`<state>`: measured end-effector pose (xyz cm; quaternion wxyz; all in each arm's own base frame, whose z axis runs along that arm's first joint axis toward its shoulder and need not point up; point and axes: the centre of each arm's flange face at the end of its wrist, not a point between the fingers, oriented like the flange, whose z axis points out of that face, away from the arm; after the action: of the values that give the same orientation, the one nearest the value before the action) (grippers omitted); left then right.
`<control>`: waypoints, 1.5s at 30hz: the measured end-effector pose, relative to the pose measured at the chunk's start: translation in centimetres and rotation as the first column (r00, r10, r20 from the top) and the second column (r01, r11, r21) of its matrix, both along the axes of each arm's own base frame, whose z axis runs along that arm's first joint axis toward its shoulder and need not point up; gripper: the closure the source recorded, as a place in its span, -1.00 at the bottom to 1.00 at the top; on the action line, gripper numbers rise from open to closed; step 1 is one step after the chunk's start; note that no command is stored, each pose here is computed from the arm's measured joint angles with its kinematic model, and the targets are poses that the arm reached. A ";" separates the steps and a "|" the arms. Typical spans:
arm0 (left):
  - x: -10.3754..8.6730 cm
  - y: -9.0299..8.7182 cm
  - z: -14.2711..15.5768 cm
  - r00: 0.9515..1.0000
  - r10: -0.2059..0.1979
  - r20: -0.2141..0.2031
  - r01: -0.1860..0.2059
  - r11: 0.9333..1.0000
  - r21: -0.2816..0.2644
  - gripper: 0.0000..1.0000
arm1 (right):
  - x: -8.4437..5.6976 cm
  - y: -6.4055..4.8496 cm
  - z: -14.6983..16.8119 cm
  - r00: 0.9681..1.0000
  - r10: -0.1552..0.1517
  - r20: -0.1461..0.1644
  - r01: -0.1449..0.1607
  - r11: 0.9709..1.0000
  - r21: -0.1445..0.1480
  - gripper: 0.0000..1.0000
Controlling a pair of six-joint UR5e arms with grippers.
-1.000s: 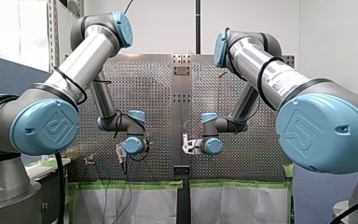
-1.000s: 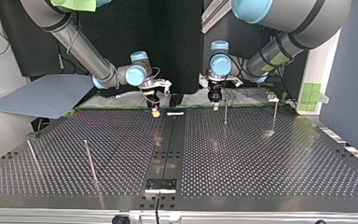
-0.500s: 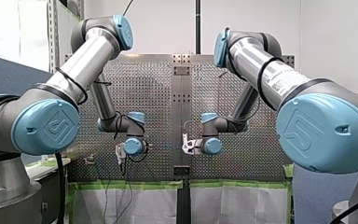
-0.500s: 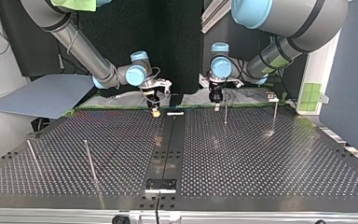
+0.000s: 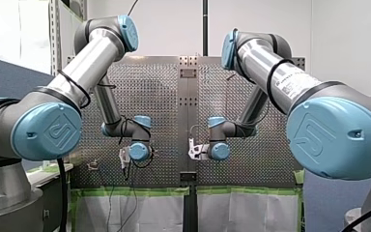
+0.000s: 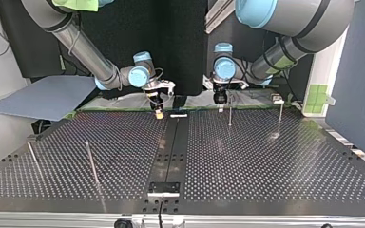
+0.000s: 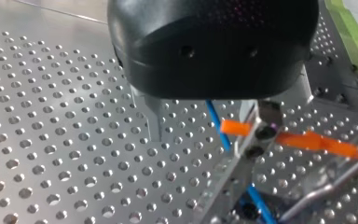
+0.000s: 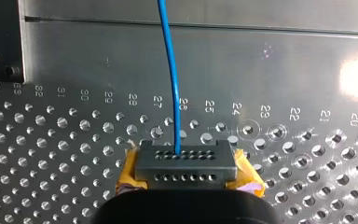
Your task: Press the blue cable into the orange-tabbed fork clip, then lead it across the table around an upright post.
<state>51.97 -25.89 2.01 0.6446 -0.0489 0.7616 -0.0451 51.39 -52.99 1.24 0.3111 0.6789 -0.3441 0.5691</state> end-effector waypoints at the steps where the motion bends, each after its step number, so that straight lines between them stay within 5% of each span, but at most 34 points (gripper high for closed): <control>1: 0.0 0.0 0.0 1.000 0.005 0.001 -0.005 1.000 0.006 0.11 | 0.0 0.0 0.0 1.000 0.000 0.000 0.000 1.000 0.000 1.00; 2: 0.0 0.0 0.0 1.000 0.009 0.001 -0.009 1.000 0.009 0.56 | 0.0 0.0 0.0 1.000 0.000 0.000 0.000 1.000 0.000 1.00; 3: 0.0 0.1 0.0 1.000 0.011 0.001 -0.011 1.000 0.011 0.56 | 0.0 0.0 0.0 1.000 0.000 0.000 0.000 1.000 0.000 1.00; 5: -0.1 0.0 0.0 1.000 0.014 0.001 -0.014 1.000 0.017 1.00 | 0.0 0.0 0.0 1.000 0.000 0.000 0.000 1.000 0.000 1.00; 24: -0.8 -1.7 0.3 1.000 -0.031 0.004 0.031 0.999 0.033 1.00 | 0.1 -0.4 0.7 1.000 0.000 -0.014 0.000 1.000 0.003 1.00; 32: -0.4 -4.8 2.9 0.997 -0.068 0.038 0.066 0.996 0.056 1.00 | 0.0 -0.8 3.8 0.999 -0.010 -0.032 0.010 1.000 -0.001 1.00; 45: -0.1 -10.3 10.8 0.986 -0.111 0.121 0.112 0.994 -0.005 1.00 | 0.3 -1.4 12.1 1.000 -0.015 0.027 0.017 0.998 -0.068 1.00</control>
<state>51.87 -36.17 12.79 0.6856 -0.0072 0.7226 -0.0884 51.65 -54.38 13.30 0.3341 0.6573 -0.3339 0.5872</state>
